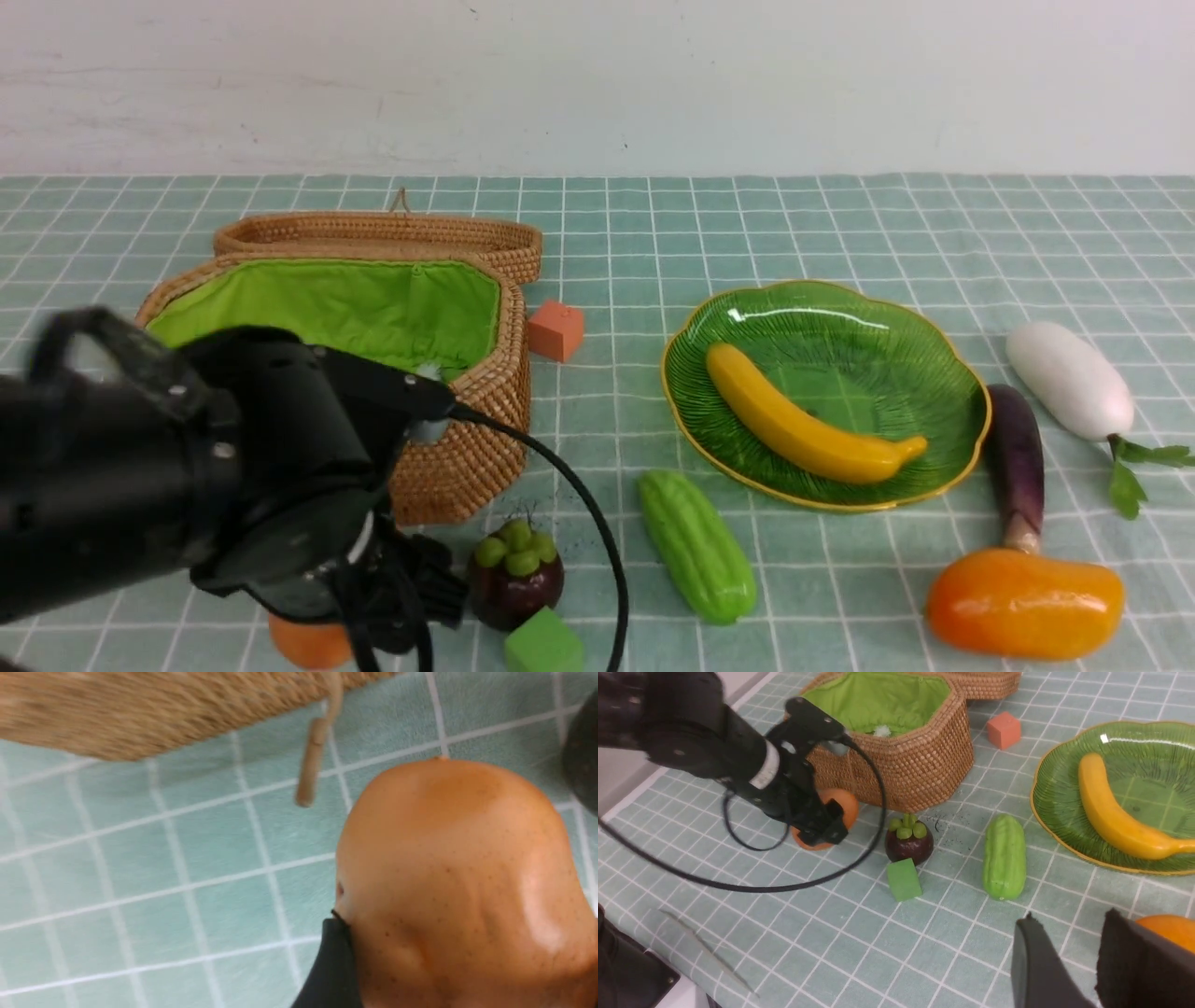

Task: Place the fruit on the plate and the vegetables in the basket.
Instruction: Grab a potato with your left arm and place it in the basket on the left, then grab a mangosteen with your left arm and put it on the plate on the right

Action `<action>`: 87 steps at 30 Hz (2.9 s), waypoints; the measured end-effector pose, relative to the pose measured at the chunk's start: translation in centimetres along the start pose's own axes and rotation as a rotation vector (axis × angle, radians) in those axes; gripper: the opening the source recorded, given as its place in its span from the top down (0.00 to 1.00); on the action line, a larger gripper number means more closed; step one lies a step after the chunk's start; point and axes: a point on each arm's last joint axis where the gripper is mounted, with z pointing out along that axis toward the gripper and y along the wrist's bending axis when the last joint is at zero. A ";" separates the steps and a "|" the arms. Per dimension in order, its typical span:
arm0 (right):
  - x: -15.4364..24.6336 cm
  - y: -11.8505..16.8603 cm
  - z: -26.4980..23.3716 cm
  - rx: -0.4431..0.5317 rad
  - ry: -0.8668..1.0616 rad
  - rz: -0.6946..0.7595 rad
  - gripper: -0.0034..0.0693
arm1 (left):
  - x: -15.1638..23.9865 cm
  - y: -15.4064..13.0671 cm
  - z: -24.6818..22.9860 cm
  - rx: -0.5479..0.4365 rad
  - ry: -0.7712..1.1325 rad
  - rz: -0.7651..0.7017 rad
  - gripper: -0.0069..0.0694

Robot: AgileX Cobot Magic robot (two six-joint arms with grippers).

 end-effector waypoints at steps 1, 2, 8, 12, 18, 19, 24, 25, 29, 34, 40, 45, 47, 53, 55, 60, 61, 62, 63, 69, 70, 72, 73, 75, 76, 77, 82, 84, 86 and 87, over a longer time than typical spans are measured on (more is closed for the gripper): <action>-0.1 0.0 0.0 0.002 -0.013 0.000 0.66 | 0.2 0.6 -1.4 0.009 -0.027 0.040 0.13; -0.2 0.0 0.0 0.003 -0.023 0.000 0.66 | 0.3 1.1 -2.5 0.017 -0.058 0.073 0.13; -0.7 -0.1 0.0 0.009 -0.074 0.001 0.66 | -1.1 4.5 -6.9 -0.051 -0.229 0.393 0.13; -0.9 -0.1 0.0 0.012 -0.099 -0.002 0.66 | -3.8 6.8 -8.1 -0.117 -0.340 0.523 0.13; -1.3 0.1 -0.1 -0.010 -0.148 -0.044 0.66 | -7.7 9.9 -6.5 -0.192 -0.328 0.777 0.13; -1.4 0.2 -0.1 -0.016 -0.150 -0.046 0.66 | -8.0 10.1 -5.9 -0.193 -0.310 0.800 0.13; -1.4 0.3 -0.1 -0.034 -0.154 -0.051 0.66 | -8.8 10.7 -2.5 -0.195 -0.220 0.873 0.13; -1.4 0.4 -0.1 -0.037 -0.152 -0.049 0.66 | -9.0 10.7 -1.4 -0.199 -0.196 0.889 0.13; -1.3 0.4 -0.1 -0.039 -0.141 -0.049 0.66 | -9.4 10.6 -0.6 -0.207 -0.205 0.870 0.13; -1.1 0.4 -0.1 -0.046 -0.126 -0.047 0.66 | -9.7 10.8 -1.0 -0.228 -0.248 0.794 0.12; -1.1 0.5 -0.1 -0.048 -0.125 -0.046 0.66 | -9.7 11.1 -1.9 -0.238 -0.277 0.708 0.03; -1.1 0.5 -0.1 -0.047 -0.124 -0.047 0.66 | -9.1 11.1 -3.4 -0.214 -0.293 0.631 0.10; -1.1 0.5 -0.1 -0.047 -0.119 -0.048 0.66 | -8.8 10.6 -4.0 -0.177 -0.292 0.574 0.16; -0.7 0.5 0.0 -0.055 -0.077 -0.050 0.66 | -7.0 6.2 -6.1 0.060 -0.241 0.198 0.59; -0.5 0.5 0.0 -0.057 -0.054 -0.052 0.66 | -5.7 3.4 -6.8 0.125 -0.160 0.124 0.83; -0.1 0.6 0.0 -0.066 -0.013 -0.056 0.66 | -2.6 -3.1 -7.3 0.207 -0.032 0.096 0.93; 0.0 0.6 0.0 -0.067 -0.006 -0.056 0.66 | -2.2 -4.3 -7.1 0.218 -0.017 0.104 0.92; 0.0 0.6 0.0 -0.068 -0.005 -0.056 0.66 | -1.8 -5.4 -6.8 0.225 -0.004 0.113 0.91; 0.0 0.6 0.0 -0.068 -0.004 -0.056 0.66 | -1.7 -6.2 -6.2 0.224 0.010 0.108 0.87; 0.0 0.6 0.0 -0.068 -0.004 -0.056 0.66 | -2.6 -7.5 -2.4 0.175 0.046 -0.007 0.50; 0.0 0.6 0.0 -0.068 -0.004 -0.056 0.66 | -2.9 -7.6 -1.4 0.160 0.052 -0.035 0.40; 0.0 0.6 0.0 -0.067 -0.004 -0.057 0.66 | -3.1 -7.6 -0.7 0.150 0.049 -0.054 0.30; 0.0 0.6 0.0 -0.067 -0.003 -0.057 0.66 | -3.5 -7.5 0.2 0.132 0.032 -0.081 0.19; 0.0 0.6 0.0 -0.067 -0.002 -0.057 0.66 | -3.7 -7.6 0.7 0.118 0.017 -0.092 0.11; 0.0 0.6 0.0 -0.067 -0.002 -0.057 0.66 | -4.1 -7.7 1.4 0.098 -0.012 -0.109 0.05; 0.0 0.6 0.0 -0.067 -0.002 -0.057 0.66 | -4.1 -7.7 1.4 0.096 -0.015 -0.110 0.05; 0.0 0.6 0.0 -0.066 0.001 -0.067 0.66 | -4.3 -8.2 3.1 0.070 -0.027 -0.132 0.04; 0.0 0.6 0.0 -0.066 0.002 -0.076 0.66 | -4.2 -8.5 4.0 0.061 -0.021 -0.121 0.05; 0.1 0.6 0.0 -0.067 0.006 -0.079 0.66 | -4.2 -8.9 5.0 0.050 -0.015 -0.111 0.06; 0.1 0.6 0.0 -0.068 0.008 -0.080 0.66 | -4.1 -9.0 5.4 0.043 -0.013 -0.108 0.06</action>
